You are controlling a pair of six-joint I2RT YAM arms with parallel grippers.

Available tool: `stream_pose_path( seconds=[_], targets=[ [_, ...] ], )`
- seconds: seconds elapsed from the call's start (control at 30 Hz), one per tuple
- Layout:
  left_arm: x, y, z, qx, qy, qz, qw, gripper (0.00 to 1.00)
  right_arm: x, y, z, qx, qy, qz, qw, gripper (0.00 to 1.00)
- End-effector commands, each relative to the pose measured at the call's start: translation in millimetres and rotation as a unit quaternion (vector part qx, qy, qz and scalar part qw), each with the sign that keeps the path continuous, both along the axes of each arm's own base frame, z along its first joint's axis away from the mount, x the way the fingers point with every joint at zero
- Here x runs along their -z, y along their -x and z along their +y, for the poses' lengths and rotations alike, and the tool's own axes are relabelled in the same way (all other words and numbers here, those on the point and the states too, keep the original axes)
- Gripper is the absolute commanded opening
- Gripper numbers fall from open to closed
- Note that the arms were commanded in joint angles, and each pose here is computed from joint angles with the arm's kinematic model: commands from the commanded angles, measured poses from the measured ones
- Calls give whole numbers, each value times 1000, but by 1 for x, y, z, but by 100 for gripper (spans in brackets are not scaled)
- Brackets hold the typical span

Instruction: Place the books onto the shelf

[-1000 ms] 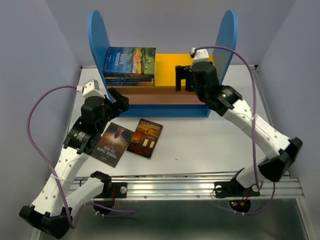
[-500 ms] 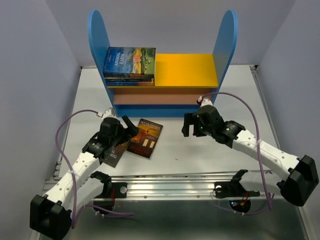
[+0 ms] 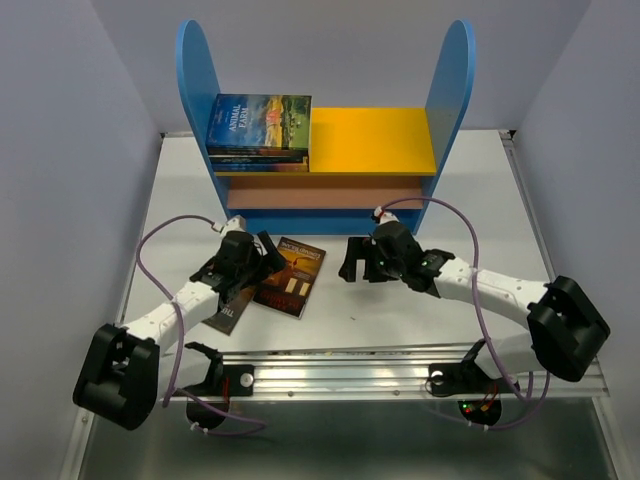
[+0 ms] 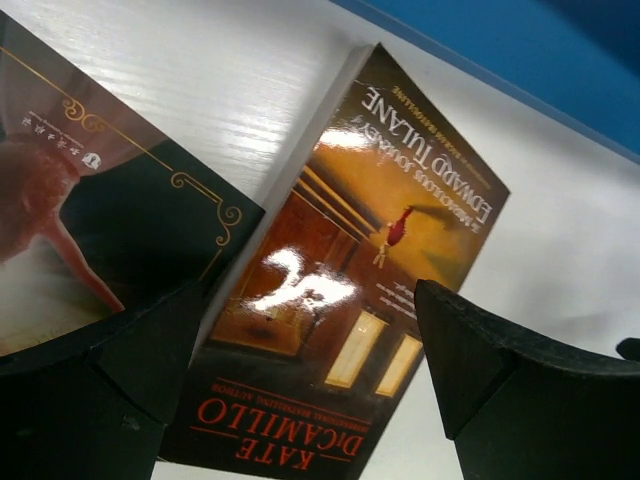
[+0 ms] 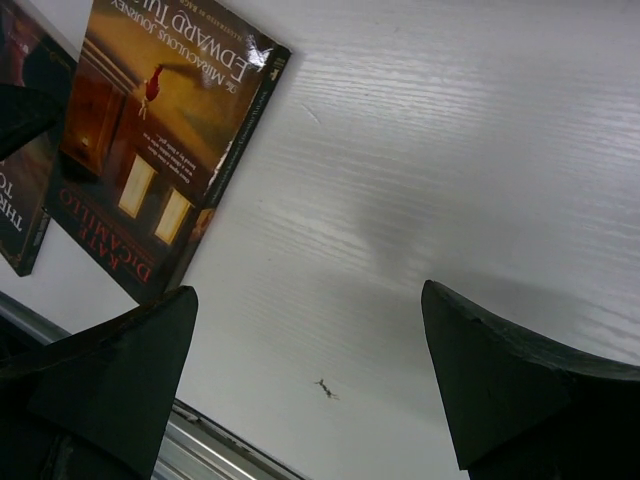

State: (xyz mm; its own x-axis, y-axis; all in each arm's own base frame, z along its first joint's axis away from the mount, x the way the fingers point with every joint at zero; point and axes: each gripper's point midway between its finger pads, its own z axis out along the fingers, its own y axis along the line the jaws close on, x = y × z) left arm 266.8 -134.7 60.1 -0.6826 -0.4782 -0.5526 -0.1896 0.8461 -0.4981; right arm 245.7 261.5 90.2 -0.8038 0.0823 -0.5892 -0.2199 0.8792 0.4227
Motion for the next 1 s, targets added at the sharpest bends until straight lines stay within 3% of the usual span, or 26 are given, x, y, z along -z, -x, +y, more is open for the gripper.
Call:
stream_pose_path(
  seconds=[0.0, 0.13, 0.3, 0.63, 0.73, 0.83, 0.97],
  targets=[
    [2, -17, 4, -4, -33, -17, 999, 98, -12, -5, 28, -18, -64, -14, 998, 100],
    [17, -13, -1, 14, -38, 6, 999, 95, -4, -6, 33, -19, -65, -2, 998, 100],
    [24, -2, -13, 43, -24, 11, 999, 72, 3, -12, 44, 0, -90, 17, 996, 100],
    [41, 23, -47, 98, -9, 46, 994, 58, 18, -16, 47, 56, -111, 55, 991, 100],
    [40, 31, -68, 120, -10, 49, 991, 49, 24, -15, 49, 65, -113, 72, 989, 100],
    [42, 32, -74, 115, -4, 59, 992, 30, 37, -12, 46, 82, -104, 98, 986, 100],
    [44, 34, -79, 117, -3, 65, 991, 24, 58, -4, 39, 118, -88, 141, 979, 100]
  ],
)
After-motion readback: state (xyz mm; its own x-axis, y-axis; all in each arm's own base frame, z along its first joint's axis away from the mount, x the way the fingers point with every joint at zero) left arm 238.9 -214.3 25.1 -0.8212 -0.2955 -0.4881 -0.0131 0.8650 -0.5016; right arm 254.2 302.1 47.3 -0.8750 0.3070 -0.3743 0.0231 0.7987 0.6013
